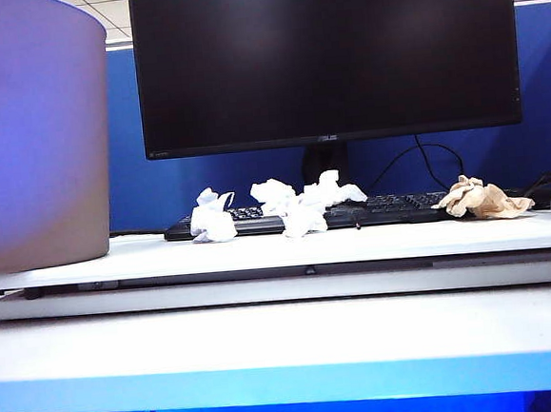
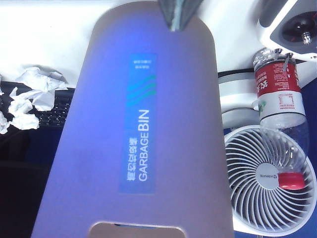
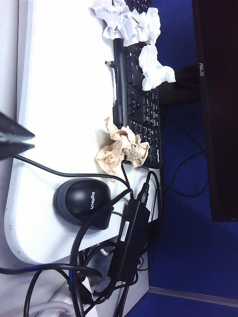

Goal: Pick up all paper balls from the table and place them in the pink trash can.

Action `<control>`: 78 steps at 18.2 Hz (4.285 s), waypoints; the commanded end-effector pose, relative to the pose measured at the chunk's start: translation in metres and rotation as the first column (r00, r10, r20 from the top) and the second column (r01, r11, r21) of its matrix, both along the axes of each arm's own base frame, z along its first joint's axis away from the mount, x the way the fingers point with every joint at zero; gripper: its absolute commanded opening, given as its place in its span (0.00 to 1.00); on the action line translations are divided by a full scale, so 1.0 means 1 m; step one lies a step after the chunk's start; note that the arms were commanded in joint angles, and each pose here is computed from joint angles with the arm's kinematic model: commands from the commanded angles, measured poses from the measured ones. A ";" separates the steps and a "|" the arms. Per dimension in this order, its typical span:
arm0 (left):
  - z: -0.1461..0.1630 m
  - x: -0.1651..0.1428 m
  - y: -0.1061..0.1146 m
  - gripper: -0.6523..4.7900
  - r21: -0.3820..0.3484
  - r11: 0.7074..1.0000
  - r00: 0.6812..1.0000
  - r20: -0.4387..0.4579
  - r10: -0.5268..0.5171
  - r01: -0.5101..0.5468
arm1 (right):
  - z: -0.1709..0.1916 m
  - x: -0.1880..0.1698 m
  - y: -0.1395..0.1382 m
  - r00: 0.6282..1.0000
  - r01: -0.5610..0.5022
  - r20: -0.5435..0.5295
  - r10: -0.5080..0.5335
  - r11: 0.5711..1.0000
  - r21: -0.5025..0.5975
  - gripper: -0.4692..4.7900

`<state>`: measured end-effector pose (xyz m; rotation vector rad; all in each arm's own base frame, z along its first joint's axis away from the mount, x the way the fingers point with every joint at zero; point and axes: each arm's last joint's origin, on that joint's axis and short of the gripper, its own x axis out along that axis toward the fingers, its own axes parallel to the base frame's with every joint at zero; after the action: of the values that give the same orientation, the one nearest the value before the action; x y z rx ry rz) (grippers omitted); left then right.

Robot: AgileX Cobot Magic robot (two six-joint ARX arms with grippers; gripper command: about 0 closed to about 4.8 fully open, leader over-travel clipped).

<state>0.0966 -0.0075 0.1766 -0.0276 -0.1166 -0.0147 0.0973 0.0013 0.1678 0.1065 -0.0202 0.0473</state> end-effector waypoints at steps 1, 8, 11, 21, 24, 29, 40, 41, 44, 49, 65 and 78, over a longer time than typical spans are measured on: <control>0.001 0.000 0.000 0.11 0.000 1.000 1.000 0.014 0.000 0.000 | 0.000 0.000 0.000 1.000 0.000 0.013 0.000 1.000 -0.003 0.08; 0.001 0.000 0.000 0.11 -0.001 1.000 1.000 0.015 -0.002 0.002 | 0.000 0.000 0.000 1.000 0.001 0.014 -0.001 1.000 -0.003 0.08; 0.001 0.000 0.000 0.11 -0.007 1.000 1.000 0.016 -0.009 0.009 | 0.000 0.000 0.000 1.000 0.001 0.013 -0.001 1.000 -0.003 0.08; 0.012 -0.009 -0.018 0.11 -0.495 0.601 0.728 0.100 -0.678 0.628 | 0.000 0.000 0.000 1.000 -0.002 0.014 0.002 1.000 -0.003 0.08; 0.034 -0.020 -0.020 0.11 -0.485 0.417 0.589 0.283 -0.757 0.769 | 0.000 0.000 0.000 1.000 -0.002 0.013 0.002 1.000 -0.002 0.08; 0.091 -0.051 -0.013 0.11 -0.409 0.226 0.453 0.634 -0.627 0.884 | 0.000 0.000 0.000 1.000 -0.002 0.013 0.002 1.000 -0.002 0.08; 0.288 -0.057 -0.013 0.11 -0.027 0.654 0.567 0.526 -0.633 0.756 | 0.000 0.000 0.001 1.000 -0.028 0.014 0.028 1.000 -0.003 0.08; 0.305 -0.045 -0.016 0.11 0.019 0.650 0.554 0.505 -0.662 0.760 | 0.000 0.000 0.001 1.000 -0.028 0.014 0.028 1.000 -0.003 0.08; 0.351 0.015 -0.028 0.11 0.096 0.548 0.480 0.375 -0.793 0.831 | 0.000 0.000 0.001 0.999 -0.040 0.012 0.040 0.999 0.027 0.08; 0.383 0.135 -0.071 0.11 -0.027 0.398 0.398 0.109 -0.911 0.917 | 0.001 0.000 0.001 0.999 -0.040 0.014 0.040 0.999 0.027 0.08; 0.231 0.235 -0.277 0.11 0.431 0.794 0.858 -0.470 -0.206 0.428 | 0.000 0.000 0.003 0.993 -0.115 0.008 0.115 0.993 0.025 0.08; 0.123 0.292 -0.270 0.91 0.549 0.796 0.719 -0.658 0.223 0.255 | 0.000 0.000 0.003 0.994 -0.114 0.005 0.114 0.993 0.025 0.08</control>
<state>0.3865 -0.2826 0.2981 0.6768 0.6624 -0.0788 0.0970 0.0045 0.1675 0.1318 -0.0098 0.1590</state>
